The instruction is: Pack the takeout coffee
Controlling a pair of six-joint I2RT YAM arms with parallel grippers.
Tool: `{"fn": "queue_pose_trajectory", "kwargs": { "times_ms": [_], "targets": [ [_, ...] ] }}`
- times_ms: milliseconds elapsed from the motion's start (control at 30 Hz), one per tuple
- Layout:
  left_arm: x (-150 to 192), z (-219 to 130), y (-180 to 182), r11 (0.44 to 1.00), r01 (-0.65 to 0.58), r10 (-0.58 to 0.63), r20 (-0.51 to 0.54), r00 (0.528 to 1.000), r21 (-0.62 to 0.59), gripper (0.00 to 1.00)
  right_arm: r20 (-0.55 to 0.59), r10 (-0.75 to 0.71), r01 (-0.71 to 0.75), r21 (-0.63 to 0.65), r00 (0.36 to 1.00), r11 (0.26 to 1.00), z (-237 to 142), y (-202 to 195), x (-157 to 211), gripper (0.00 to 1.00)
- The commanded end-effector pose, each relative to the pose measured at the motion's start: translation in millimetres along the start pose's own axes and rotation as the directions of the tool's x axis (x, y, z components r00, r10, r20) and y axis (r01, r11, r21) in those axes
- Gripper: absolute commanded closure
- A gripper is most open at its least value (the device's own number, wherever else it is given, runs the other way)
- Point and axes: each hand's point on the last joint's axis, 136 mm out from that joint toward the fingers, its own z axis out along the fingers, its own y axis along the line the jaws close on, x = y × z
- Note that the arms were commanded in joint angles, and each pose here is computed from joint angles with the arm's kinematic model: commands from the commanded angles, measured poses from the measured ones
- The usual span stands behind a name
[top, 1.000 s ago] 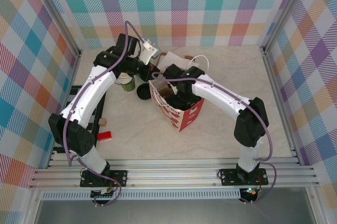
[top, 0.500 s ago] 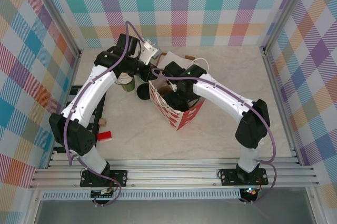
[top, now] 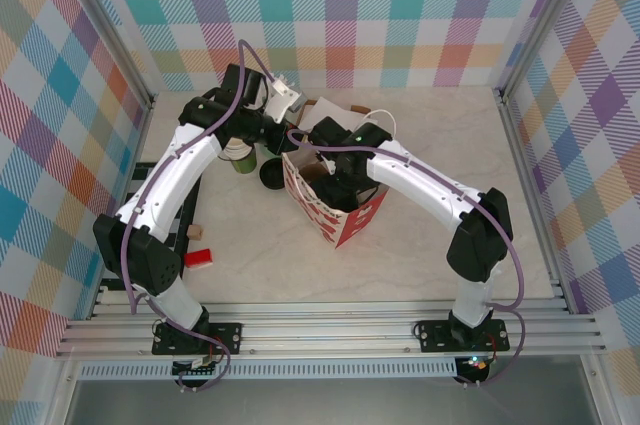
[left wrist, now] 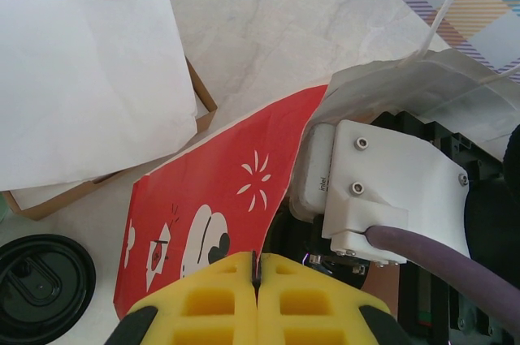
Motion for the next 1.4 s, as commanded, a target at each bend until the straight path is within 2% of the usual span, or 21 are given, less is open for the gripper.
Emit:
{"fn": "queue_pose_trajectory", "kwargs": {
  "times_ms": [0,600,833,1000,1133,1233,1367],
  "targets": [
    [-1,1,-4,1.0,-0.023,0.023,-0.006,1.0,0.009,1.0,0.059,-0.007,0.007,-0.006,0.998,1.0,-27,-1,-5,0.0],
    [-1,4,-4,1.0,-0.011,0.011,-0.008,1.0,0.014,1.0,0.118,-0.021,0.021,0.0,0.993,1.0,-49,-2,-11,0.0],
    [3,9,0,0.998,0.059,-0.059,-0.01,0.998,0.008,1.0,0.248,0.005,-0.001,-0.017,0.969,1.0,-89,-5,-29,0.0],
    [7,11,1,0.993,0.119,-0.119,-0.008,0.993,0.008,1.0,0.402,0.091,-0.068,-0.071,0.911,0.995,-132,-4,-55,0.0],
    [8,10,4,0.981,0.191,-0.191,0.008,0.982,-0.017,1.0,0.477,0.157,-0.099,-0.145,0.865,0.985,-167,-1,-65,0.0],
    [11,9,12,0.958,0.28,-0.278,0.034,0.96,-0.063,1.0,0.523,0.242,-0.174,-0.176,0.818,0.969,-189,-11,-61,0.0],
    [19,7,24,0.892,0.432,-0.424,0.09,0.901,-0.129,1.0,0.566,0.363,-0.306,-0.197,0.74,0.932,-209,-37,-41,0.0]
  ]
}}
